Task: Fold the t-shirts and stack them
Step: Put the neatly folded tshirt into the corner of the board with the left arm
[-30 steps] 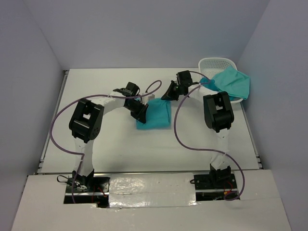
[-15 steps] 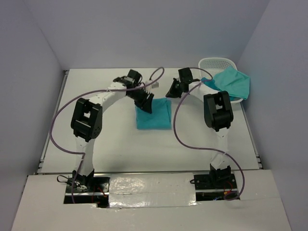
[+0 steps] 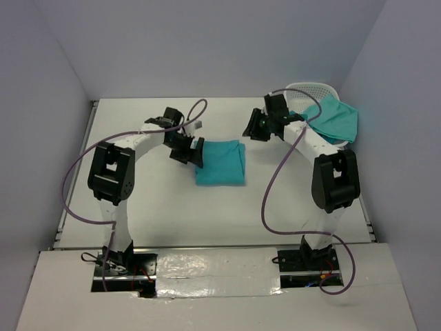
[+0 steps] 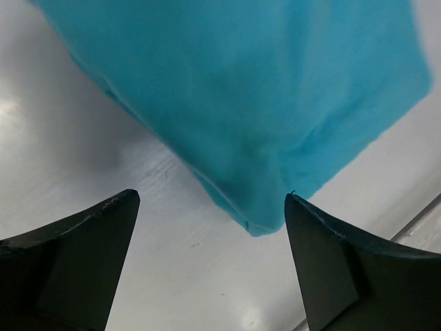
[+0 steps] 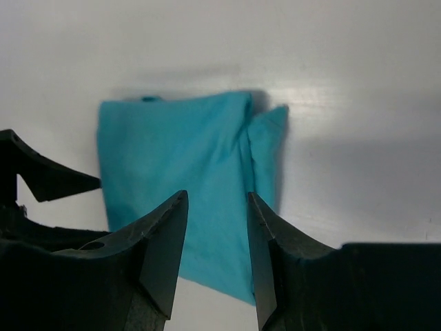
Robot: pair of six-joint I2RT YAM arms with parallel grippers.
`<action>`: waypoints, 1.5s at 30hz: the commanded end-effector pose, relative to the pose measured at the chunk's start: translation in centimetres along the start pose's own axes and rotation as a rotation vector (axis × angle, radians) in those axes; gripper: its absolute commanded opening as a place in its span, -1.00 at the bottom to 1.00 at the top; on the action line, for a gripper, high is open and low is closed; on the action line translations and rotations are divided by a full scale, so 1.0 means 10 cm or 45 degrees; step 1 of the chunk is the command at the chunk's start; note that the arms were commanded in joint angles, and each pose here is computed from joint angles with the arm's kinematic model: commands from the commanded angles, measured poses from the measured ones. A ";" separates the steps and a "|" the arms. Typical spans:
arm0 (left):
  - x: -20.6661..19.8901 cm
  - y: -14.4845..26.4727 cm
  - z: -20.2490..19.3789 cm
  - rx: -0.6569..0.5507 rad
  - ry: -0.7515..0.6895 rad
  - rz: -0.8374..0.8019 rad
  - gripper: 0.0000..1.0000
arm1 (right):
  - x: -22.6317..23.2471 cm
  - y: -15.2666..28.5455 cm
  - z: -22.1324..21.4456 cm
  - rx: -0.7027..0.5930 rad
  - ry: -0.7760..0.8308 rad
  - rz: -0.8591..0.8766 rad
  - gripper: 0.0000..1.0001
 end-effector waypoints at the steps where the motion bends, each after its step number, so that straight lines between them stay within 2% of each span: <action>1: -0.01 -0.13 -0.04 0.010 0.109 0.077 0.99 | -0.19 -0.06 -0.36 0.126 -0.020 -0.067 -0.05; 7: 0.03 -0.42 -0.12 0.085 0.215 -0.011 0.94 | -0.27 0.00 -0.58 0.146 -0.040 -0.051 -0.05; 8: -0.04 -0.46 -0.13 0.083 0.247 -0.096 0.77 | -0.28 0.03 -0.57 0.135 -0.037 -0.052 -0.05; 10: -0.05 -0.61 -0.18 0.110 0.259 -0.125 0.60 | -0.31 0.06 -0.59 0.133 -0.032 -0.071 -0.06; 11: -0.04 -0.66 -0.23 0.139 0.274 -0.126 0.26 | -0.29 0.10 -0.57 0.118 -0.027 -0.072 -0.05; 13: 0.02 -0.73 -0.32 0.182 0.311 -0.119 -0.06 | -0.27 0.15 -0.54 0.098 -0.013 -0.077 -0.06; 14: 0.04 -0.74 -0.33 0.187 0.314 -0.104 -0.56 | -0.27 0.18 -0.51 0.086 -0.010 -0.082 -0.05; 16: 0.16 -0.71 -0.32 0.173 0.334 -0.063 -0.94 | -0.24 0.27 -0.47 0.060 0.008 -0.082 -0.06; 17: 0.20 -0.68 -0.30 0.163 0.339 -0.056 -1.00 | -0.22 0.31 -0.45 0.050 0.014 -0.079 -0.05; 21: 0.63 -0.36 -0.07 0.061 0.332 0.015 -1.00 | -0.18 0.47 -0.39 0.019 0.048 -0.070 -0.06; 25: 1.22 -0.07 -0.13 0.057 0.308 0.135 -1.00 | -0.16 0.60 -0.32 -0.031 0.098 -0.062 -0.05; 26: 1.35 0.00 -0.18 0.075 0.233 0.156 -1.00 | -0.18 0.62 -0.31 -0.039 0.104 -0.066 -0.05; 29: 1.99 0.43 -0.27 0.081 0.193 0.329 -1.00 | -0.18 0.65 -0.27 -0.049 0.144 -0.073 -0.05; 34: 2.87 0.88 -0.42 0.160 0.123 0.625 -1.00 | -0.14 0.67 -0.23 -0.046 0.191 -0.044 -0.05; 38: 3.53 1.31 -0.44 0.105 0.147 0.876 -1.00 | -0.07 0.68 -0.18 -0.034 0.218 -0.014 -0.05; 41: 3.79 1.46 -0.47 0.041 0.191 0.969 -1.00 | -0.08 0.67 -0.17 -0.017 0.226 -0.027 -0.05; 45: 4.02 1.57 -0.37 -0.061 0.080 1.112 -1.00 | -0.10 0.65 -0.19 0.001 0.241 -0.027 -0.05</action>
Point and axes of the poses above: each gripper's point midway between its finger pads, its own y axis back along the fingers, its own x axis along the line the jaws close on, z = x × y, the point moved 6 cm from there along y, back along the fingers, and after that the axes turned 4 degrees about -y, right-handed, at the moved point
